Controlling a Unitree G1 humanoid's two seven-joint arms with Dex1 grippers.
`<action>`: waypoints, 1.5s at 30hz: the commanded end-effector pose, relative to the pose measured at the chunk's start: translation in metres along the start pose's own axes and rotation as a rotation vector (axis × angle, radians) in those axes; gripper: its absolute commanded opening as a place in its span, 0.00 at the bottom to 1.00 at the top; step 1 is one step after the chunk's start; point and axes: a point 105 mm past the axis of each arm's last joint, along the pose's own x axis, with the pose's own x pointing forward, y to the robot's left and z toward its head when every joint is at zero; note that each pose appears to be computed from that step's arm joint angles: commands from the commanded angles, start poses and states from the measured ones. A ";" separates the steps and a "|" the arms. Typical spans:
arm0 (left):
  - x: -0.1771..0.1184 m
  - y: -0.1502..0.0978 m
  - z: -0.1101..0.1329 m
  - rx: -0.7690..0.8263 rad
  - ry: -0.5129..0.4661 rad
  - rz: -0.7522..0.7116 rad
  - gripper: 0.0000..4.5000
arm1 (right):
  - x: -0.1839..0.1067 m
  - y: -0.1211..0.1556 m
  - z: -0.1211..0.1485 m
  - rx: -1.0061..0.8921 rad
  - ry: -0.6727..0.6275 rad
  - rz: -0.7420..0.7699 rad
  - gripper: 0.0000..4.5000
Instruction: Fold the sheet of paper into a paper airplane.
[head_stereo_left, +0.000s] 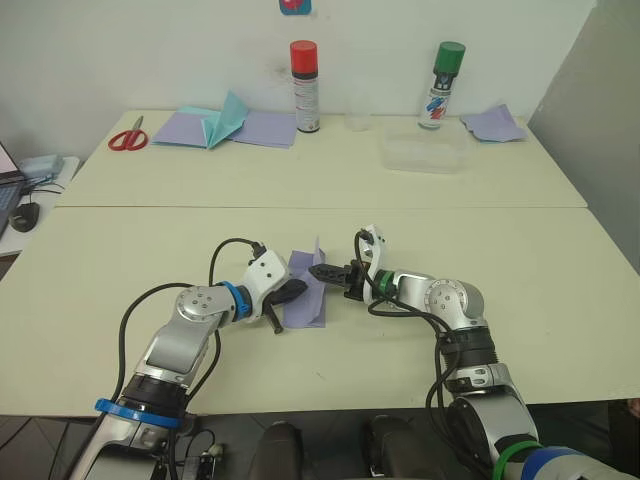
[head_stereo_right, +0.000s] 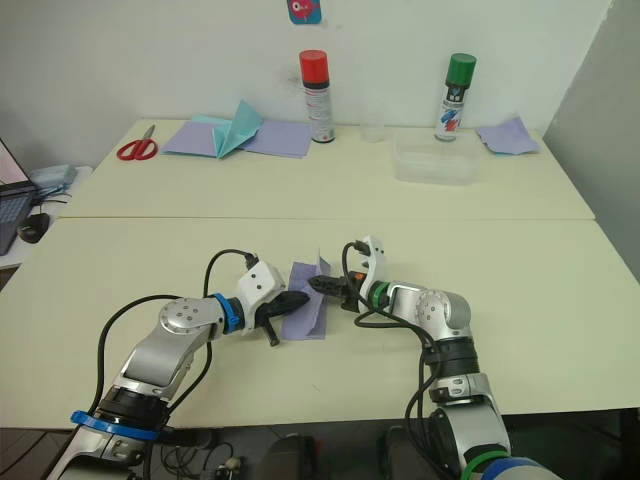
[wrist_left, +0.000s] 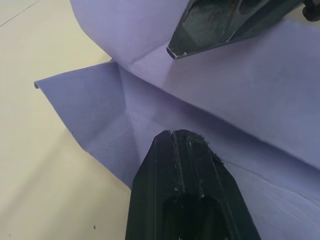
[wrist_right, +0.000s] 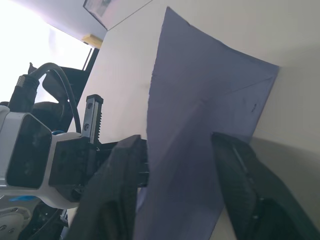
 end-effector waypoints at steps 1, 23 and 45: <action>0.000 -0.008 -0.026 -0.049 0.095 -0.028 0.00 | -0.006 0.021 0.017 -0.007 -0.059 0.104 0.52; -0.004 -0.010 -0.030 -0.024 0.124 -0.043 0.00 | -0.032 -0.016 0.026 -0.534 -0.062 -0.040 0.01; -0.018 -0.011 -0.038 -0.070 0.148 -0.014 0.00 | 0.025 -0.007 -0.038 -0.752 0.173 0.043 0.01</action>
